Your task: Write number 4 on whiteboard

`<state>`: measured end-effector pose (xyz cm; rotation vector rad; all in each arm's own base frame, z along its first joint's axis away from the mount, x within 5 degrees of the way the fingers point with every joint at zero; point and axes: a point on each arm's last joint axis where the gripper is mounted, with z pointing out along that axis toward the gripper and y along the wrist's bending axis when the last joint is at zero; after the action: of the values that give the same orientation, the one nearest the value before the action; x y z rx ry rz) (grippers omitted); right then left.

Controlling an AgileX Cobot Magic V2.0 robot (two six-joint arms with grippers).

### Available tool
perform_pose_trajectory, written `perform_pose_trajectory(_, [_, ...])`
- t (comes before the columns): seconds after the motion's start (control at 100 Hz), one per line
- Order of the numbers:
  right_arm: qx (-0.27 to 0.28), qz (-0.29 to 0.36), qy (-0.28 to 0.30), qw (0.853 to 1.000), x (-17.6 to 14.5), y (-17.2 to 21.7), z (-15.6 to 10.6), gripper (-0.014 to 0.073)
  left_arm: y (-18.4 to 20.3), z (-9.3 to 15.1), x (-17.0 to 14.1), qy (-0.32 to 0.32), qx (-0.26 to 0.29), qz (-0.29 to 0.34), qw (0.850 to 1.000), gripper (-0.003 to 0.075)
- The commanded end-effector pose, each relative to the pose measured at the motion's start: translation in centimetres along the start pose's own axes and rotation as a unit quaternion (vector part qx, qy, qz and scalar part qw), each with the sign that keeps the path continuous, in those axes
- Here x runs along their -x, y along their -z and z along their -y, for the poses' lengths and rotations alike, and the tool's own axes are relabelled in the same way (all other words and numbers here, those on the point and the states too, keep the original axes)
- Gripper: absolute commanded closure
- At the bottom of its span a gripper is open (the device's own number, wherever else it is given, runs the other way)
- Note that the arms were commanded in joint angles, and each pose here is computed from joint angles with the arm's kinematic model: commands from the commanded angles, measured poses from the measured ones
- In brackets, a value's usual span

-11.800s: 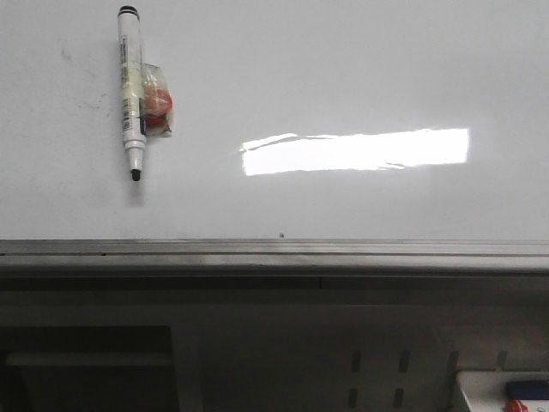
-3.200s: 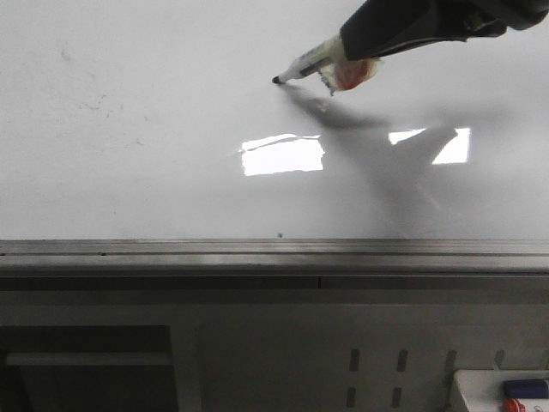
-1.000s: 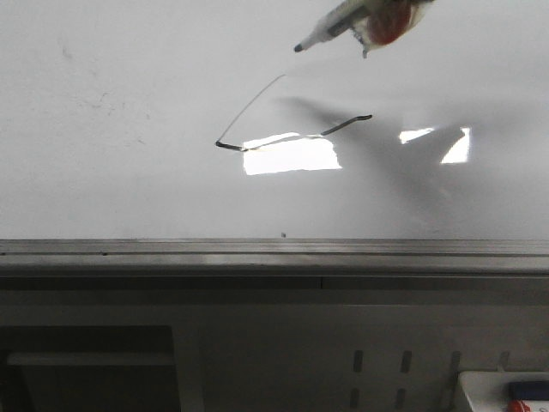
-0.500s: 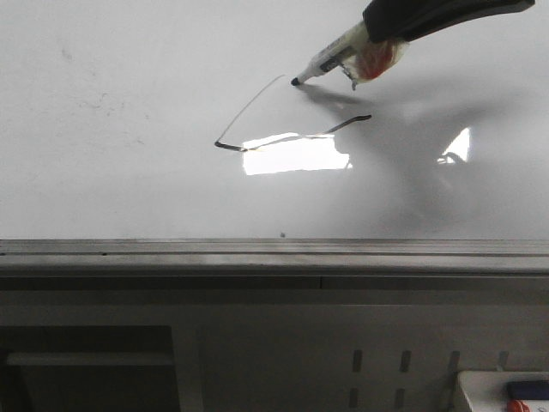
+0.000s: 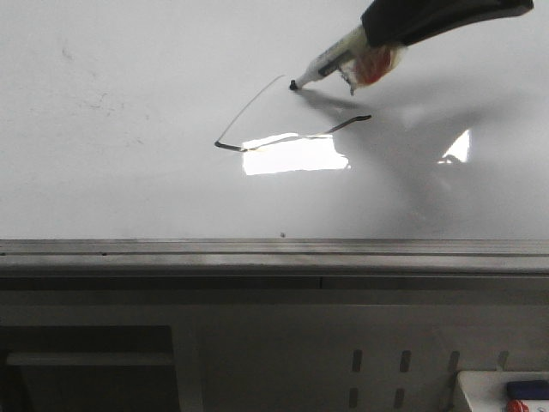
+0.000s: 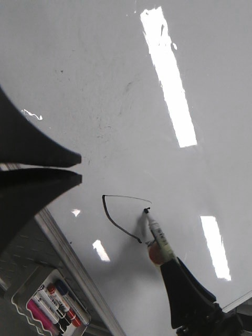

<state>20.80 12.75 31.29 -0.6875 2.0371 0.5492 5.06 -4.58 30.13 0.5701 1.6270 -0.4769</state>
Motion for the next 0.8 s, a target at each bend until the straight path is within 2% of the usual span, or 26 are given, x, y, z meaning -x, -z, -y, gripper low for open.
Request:
perform_pose_trajectory(0.0, [0.012, -0.014, -0.009, 1.000, -0.9, -0.1, -0.4, 0.0639, 0.2, -0.3, 1.4, 0.014, 0.018, 0.043, 0.999, 0.0741])
perform_pose_trajectory(0.2, [0.017, -0.045, -0.032, 0.998, -4.8, -1.4, -1.6, 0.0639, 0.2, -0.3, 1.4, 0.021, 0.015, 0.045, 0.999, 0.0741])
perform_pose_trajectory(0.43, [0.011, -0.027, -0.033, 0.999, -4.2, -1.3, -1.6, 0.0639, 0.2, -0.3, 1.4, 0.024, 0.014, 0.046, 0.999, 0.0741])
perform_pose_trajectory(0.5, [0.022, -0.019, -0.030, 0.999, -3.3, -1.0, -1.9, 0.0639, 0.2, -0.2, 1.4, 0.028, 0.012, 0.046, 0.998, 0.0741])
perform_pose_trajectory(0.64, [0.092, 0.034, -0.003, 0.995, 1.1, 2.4, -4.3, 0.0639, 0.4, 0.2, 1.6, 0.049, -0.009, 0.039, 0.998, 0.0740])
perform_pose_trajectory(0.79, [0.157, 0.122, 0.057, 0.978, 5.9, 8.0, -7.5, 0.0639, 0.5, 0.5, 2.5, 0.031, -0.028, 0.021, 0.999, 0.0730])
